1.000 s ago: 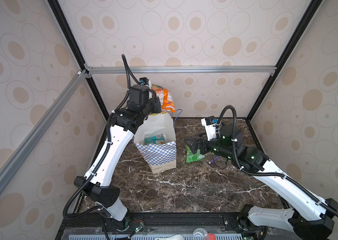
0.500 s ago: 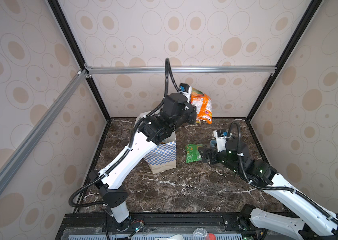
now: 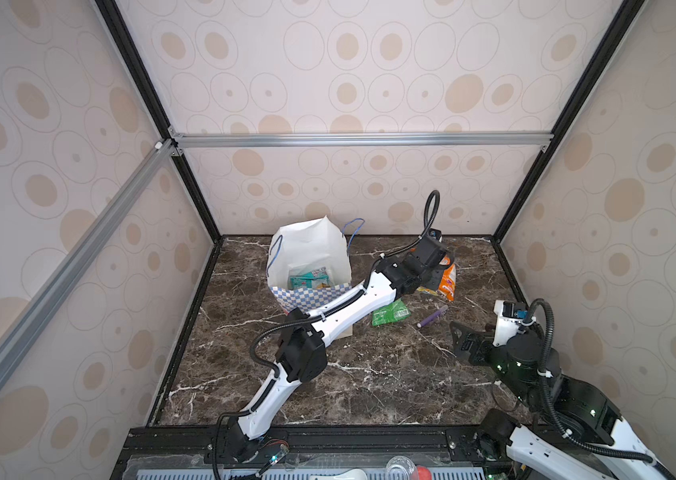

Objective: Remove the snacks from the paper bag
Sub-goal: 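Swing the left gripper with the packets over the table beside the green packet, then lower the candy packets onto the table and open the left gripper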

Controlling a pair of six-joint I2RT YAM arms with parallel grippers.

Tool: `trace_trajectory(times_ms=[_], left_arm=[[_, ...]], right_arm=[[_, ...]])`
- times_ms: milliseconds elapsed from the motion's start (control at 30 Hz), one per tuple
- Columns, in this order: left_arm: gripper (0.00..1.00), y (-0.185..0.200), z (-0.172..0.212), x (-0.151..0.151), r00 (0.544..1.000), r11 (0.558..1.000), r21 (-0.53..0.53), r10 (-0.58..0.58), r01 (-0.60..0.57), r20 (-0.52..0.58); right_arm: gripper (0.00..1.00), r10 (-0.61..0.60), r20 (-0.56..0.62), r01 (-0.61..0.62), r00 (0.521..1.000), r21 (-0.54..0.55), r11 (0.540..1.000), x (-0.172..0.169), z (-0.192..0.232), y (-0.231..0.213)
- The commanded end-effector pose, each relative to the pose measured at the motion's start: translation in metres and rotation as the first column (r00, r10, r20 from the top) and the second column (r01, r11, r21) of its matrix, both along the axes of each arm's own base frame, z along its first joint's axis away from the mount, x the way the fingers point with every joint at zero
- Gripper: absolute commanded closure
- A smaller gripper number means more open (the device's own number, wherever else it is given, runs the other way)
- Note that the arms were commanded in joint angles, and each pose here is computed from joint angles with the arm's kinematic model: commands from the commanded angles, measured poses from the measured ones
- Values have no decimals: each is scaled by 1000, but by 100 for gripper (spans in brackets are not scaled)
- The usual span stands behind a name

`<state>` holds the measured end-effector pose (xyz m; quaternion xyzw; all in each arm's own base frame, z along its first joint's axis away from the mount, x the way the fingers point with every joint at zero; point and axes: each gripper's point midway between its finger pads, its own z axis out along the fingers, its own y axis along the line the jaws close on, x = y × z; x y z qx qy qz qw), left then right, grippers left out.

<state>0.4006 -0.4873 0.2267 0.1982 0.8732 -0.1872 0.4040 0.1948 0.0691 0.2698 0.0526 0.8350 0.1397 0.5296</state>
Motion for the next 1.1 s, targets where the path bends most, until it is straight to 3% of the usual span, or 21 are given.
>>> trace_trajectory(times_ms=[0,333,867,1067], left_arm=[[100,-8,41,8,998,989,-142,53,-47,39],[100,-3,-57,19,993,995,13,104,-104,-60],[99,42,-123,41,969,965,150,231,-216,-87],[64,47,-119,39,967,965,145,236,-220,-98]], right_arm=[[0,-45,-43,43,998,-35,998,-3,-15,-10],[0,-21,-69,18,997,-39,999,4,-24,3],[0,-11,-112,10,994,-14,1000,4,-36,10],[0,-11,-125,8,992,-22,1000,5,-40,11]])
